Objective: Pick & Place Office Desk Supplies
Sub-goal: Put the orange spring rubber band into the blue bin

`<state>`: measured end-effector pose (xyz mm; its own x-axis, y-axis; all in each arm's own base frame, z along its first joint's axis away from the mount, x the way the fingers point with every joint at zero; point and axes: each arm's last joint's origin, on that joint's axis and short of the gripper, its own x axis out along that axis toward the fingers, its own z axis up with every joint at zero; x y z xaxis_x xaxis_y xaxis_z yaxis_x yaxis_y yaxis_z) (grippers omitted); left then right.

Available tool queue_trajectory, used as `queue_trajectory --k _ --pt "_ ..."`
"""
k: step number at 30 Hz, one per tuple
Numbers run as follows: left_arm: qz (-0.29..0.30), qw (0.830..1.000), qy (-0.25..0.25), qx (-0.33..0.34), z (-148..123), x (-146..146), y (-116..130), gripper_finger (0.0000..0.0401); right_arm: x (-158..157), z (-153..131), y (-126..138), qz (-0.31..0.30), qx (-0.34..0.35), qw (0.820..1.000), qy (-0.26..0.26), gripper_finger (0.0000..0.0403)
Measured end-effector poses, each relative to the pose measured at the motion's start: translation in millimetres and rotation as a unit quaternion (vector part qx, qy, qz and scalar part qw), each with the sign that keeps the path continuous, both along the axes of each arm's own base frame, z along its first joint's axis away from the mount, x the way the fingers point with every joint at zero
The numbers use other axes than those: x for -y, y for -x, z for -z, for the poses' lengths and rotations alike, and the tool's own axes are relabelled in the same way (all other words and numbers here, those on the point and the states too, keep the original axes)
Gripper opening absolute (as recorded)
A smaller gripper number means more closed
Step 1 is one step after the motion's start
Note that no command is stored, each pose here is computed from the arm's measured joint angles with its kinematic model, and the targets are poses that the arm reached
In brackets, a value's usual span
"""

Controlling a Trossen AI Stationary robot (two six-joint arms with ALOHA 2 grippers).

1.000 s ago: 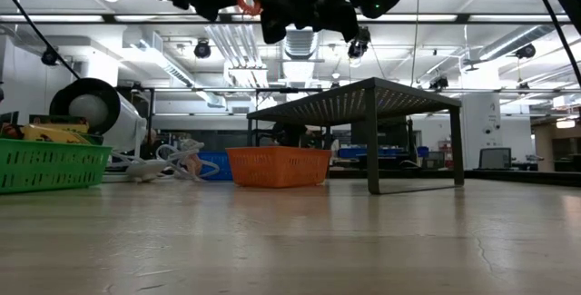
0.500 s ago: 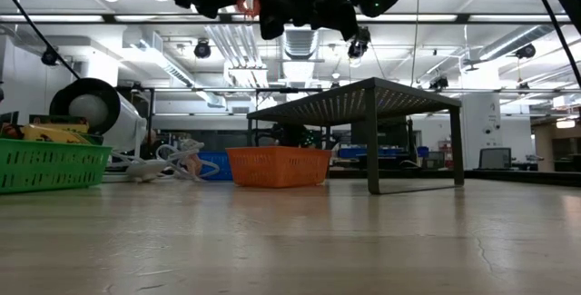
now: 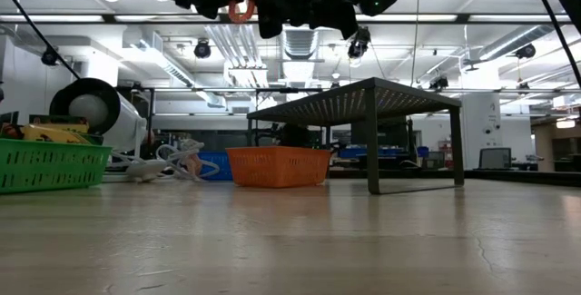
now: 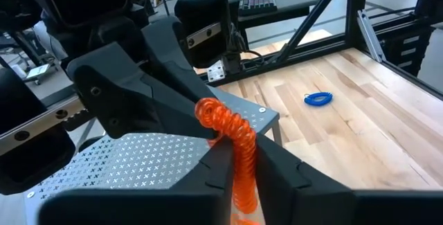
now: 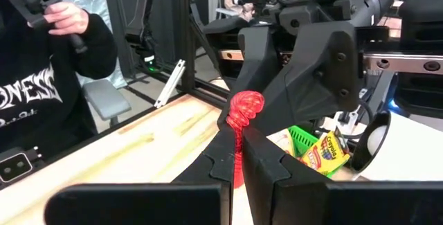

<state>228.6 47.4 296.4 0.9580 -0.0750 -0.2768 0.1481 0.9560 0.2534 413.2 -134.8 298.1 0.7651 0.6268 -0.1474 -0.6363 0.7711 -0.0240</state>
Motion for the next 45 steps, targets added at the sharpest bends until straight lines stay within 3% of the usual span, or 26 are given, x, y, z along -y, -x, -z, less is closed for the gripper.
queue_trajectory --k 5,18,42,45 --pt "0.0 1.0 0.0 0.0 0.0 0.0 0.0 0.0019 0.0 0.2 0.0 0.0 -0.001 1.0 -0.001 0.0011" --pt "0.0 1.0 0.0 0.0 0.1 0.0 0.0 0.0025 -0.1 0.3 0.1 0.004 -0.023 0.999 -0.027 0.0019" --pt "0.0 1.0 -0.001 -0.004 0.9 0.0 0.2 0.0025 -0.2 -0.3 0.4 0.003 -0.023 0.999 -0.029 0.0185" --pt "-0.023 1.0 -0.008 -0.007 1.1 -1.3 0.2 0.0025 -0.3 -0.5 0.6 0.005 -0.034 0.999 -0.04 0.0197"
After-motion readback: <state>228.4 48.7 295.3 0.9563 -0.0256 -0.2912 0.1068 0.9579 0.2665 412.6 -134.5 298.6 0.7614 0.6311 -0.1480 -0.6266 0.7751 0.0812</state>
